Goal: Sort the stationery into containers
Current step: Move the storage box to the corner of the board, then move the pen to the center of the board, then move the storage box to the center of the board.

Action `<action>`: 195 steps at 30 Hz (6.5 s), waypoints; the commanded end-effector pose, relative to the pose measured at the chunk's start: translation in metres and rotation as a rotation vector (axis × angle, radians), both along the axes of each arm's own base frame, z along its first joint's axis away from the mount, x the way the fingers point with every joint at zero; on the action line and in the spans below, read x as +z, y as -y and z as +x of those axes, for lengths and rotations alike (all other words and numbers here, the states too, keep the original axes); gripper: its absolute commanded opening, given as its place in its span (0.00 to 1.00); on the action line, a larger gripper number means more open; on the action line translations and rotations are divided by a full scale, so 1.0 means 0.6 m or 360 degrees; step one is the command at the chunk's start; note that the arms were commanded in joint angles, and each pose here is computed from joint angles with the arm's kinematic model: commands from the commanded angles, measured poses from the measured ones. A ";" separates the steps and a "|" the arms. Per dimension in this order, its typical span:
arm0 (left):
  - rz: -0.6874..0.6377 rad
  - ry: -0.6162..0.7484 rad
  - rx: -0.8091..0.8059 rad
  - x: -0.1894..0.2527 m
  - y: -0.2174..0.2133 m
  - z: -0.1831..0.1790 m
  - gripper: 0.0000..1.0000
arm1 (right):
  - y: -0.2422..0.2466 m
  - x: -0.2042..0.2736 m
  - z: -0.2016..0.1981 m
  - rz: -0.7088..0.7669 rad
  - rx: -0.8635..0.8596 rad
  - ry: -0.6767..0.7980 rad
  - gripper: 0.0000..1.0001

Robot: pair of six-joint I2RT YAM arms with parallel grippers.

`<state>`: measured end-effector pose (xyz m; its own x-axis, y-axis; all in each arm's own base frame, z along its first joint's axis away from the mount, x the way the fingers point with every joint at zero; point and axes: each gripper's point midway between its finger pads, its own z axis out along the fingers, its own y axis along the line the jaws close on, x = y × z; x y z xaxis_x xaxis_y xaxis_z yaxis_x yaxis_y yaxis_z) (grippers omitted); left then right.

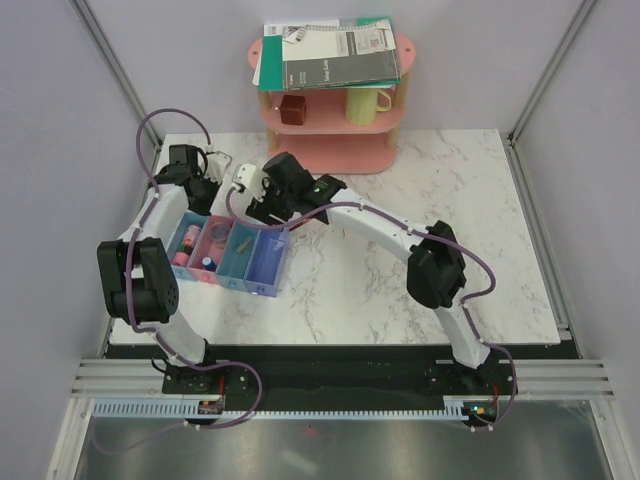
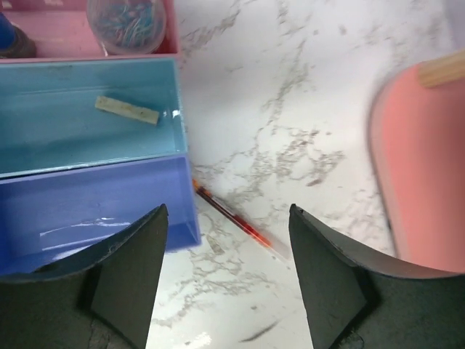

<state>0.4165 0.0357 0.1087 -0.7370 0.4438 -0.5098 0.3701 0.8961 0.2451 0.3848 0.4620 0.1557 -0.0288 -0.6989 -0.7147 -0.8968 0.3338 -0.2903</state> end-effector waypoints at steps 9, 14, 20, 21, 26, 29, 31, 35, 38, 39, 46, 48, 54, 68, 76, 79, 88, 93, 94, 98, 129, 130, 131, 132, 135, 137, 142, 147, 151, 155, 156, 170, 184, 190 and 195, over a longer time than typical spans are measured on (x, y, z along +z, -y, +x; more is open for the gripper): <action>-0.0098 0.0229 -0.0118 0.115 0.032 -0.028 0.70 | 0.179 0.016 0.080 -0.0239 0.0079 0.0068 0.84; -0.0113 0.0252 -0.0130 0.131 0.036 -0.051 0.81 | 0.233 -0.054 0.101 -0.0465 0.0292 0.0042 0.86; -0.0083 0.0278 -0.0133 0.149 0.033 -0.066 0.84 | 0.237 -0.110 0.093 -0.0571 0.0521 0.0011 0.87; -0.0074 0.0280 -0.0129 0.152 0.031 -0.068 0.84 | 0.232 -0.121 0.091 -0.0584 0.0554 0.0005 0.87; -0.0060 0.0287 -0.0122 0.160 0.028 -0.079 0.85 | 0.218 -0.152 0.091 -0.0596 0.0633 -0.0014 0.88; -0.0055 0.0311 -0.0126 0.170 0.029 -0.084 0.85 | 0.211 -0.172 0.093 -0.0610 0.0676 -0.0020 0.87; -0.0055 0.0319 -0.0129 0.173 0.030 -0.088 0.85 | 0.205 -0.176 0.097 -0.0605 0.0697 -0.0010 0.87; -0.0056 0.0307 -0.0136 0.168 0.031 -0.096 0.85 | 0.188 -0.194 0.101 -0.0578 0.0732 -0.0021 0.87; -0.0044 0.0305 -0.0136 0.166 0.028 -0.102 0.85 | 0.176 -0.194 0.103 -0.0540 0.0758 -0.0023 0.86; -0.0044 0.0307 -0.0139 0.167 0.029 -0.102 0.85 | 0.172 -0.194 0.100 -0.0526 0.0773 -0.0029 0.85; -0.0011 0.0365 -0.0131 0.190 0.024 -0.104 0.85 | 0.164 -0.213 0.069 -0.0496 0.0881 -0.0132 0.80; 0.0002 0.0362 -0.0127 0.189 0.022 -0.107 0.85 | 0.166 -0.217 0.054 -0.0491 0.0912 -0.0194 0.79; 0.0007 0.0385 -0.0106 0.196 0.019 -0.113 0.85 | 0.160 -0.209 0.035 -0.0408 0.0881 -0.0305 0.80; -0.0039 0.0369 -0.0107 0.178 0.024 -0.113 0.85 | 0.117 -0.020 0.146 -0.0084 0.0462 0.0195 0.79; -0.0033 0.0366 -0.0091 0.167 0.019 -0.114 0.85 | 0.099 -0.066 0.225 -0.0113 0.0123 0.0472 0.80; -0.0019 0.0364 -0.0087 0.164 0.015 -0.112 0.85 | 0.084 -0.095 0.234 -0.0085 0.0081 0.0487 0.80; 0.0003 0.0364 -0.0088 0.161 0.006 -0.111 0.85 | 0.079 -0.168 0.206 -0.0117 0.0055 0.0370 0.79; 0.0008 0.0382 -0.0068 0.165 -0.003 -0.114 0.85 | 0.120 -0.196 0.171 -0.0207 0.0017 0.0261 0.79; 0.0015 0.0389 -0.0063 0.166 -0.006 -0.114 0.86 | 0.134 -0.217 0.153 -0.0246 0.0014 0.0202 0.78; 0.0050 0.0420 -0.0026 0.174 -0.021 -0.110 0.85 | 0.172 -0.220 0.110 -0.0304 -0.0002 0.0117 0.77; 0.0101 0.0478 0.0096 0.162 -0.046 -0.150 0.86 | 0.178 -0.096 -0.044 -0.0207 -0.0190 0.0131 0.73; 0.0106 0.0475 0.0097 0.157 -0.048 -0.150 0.86 | 0.181 -0.083 -0.037 -0.0192 -0.0222 0.0147 0.72; 0.0131 0.0472 0.0109 0.154 -0.055 -0.151 0.86 | 0.179 -0.055 -0.032 -0.0153 -0.0245 0.0175 0.72; 0.0142 0.0471 0.0115 0.151 -0.058 -0.151 0.86 | 0.181 -0.039 -0.026 -0.0134 -0.0278 0.0194 0.72; 0.0189 0.0460 0.0120 0.135 -0.068 -0.147 0.86 | 0.172 0.015 -0.018 -0.0025 -0.0331 0.0202 0.72; 0.0261 0.0459 0.0150 0.124 -0.084 -0.142 0.86 | 0.154 0.047 -0.020 0.0063 -0.0303 0.0181 0.72; 0.0350 0.0455 0.0195 0.103 -0.105 -0.126 0.86 | 0.108 0.069 -0.013 0.0167 -0.0245 0.0146 0.72; 0.0401 0.0474 0.0221 0.098 -0.119 -0.098 0.85 | 0.065 0.047 -0.004 0.0182 -0.0181 0.0107 0.72; 0.0499 0.0483 0.0223 0.097 -0.137 -0.079 0.85 | 0.040 0.021 0.001 0.0198 -0.0142 0.0068 0.73; 0.0531 0.0477 0.0227 0.093 -0.145 -0.062 0.85 | 0.020 -0.020 0.010 0.0171 -0.0129 0.0031 0.73; 0.0531 0.0465 0.0225 0.087 -0.147 -0.058 0.85 | 0.018 -0.026 0.010 0.0165 -0.0127 0.0026 0.73; 0.0413 0.0346 0.0092 0.022 -0.120 -0.049 0.85 | 0.016 -0.116 0.034 0.0026 -0.0167 0.0041 0.73; 0.0294 0.0256 0.0015 -0.021 -0.097 -0.052 0.83 | 0.037 -0.134 0.139 -0.0139 -0.0370 0.0351 0.73; 0.0265 0.0256 0.0003 -0.021 -0.091 -0.052 0.83 | 0.075 -0.118 0.182 -0.0161 -0.0487 0.0416 0.73; 0.0167 0.0261 -0.0019 -0.014 -0.072 -0.050 0.83 | 0.126 -0.109 0.209 -0.0193 -0.0580 0.0433 0.73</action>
<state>0.3806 0.0906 0.0927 -0.6697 0.5205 -0.5298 0.3065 0.8434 0.4412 0.4767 0.4239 0.0652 -0.0787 -0.7567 -0.6490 -0.7140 0.4971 -0.4930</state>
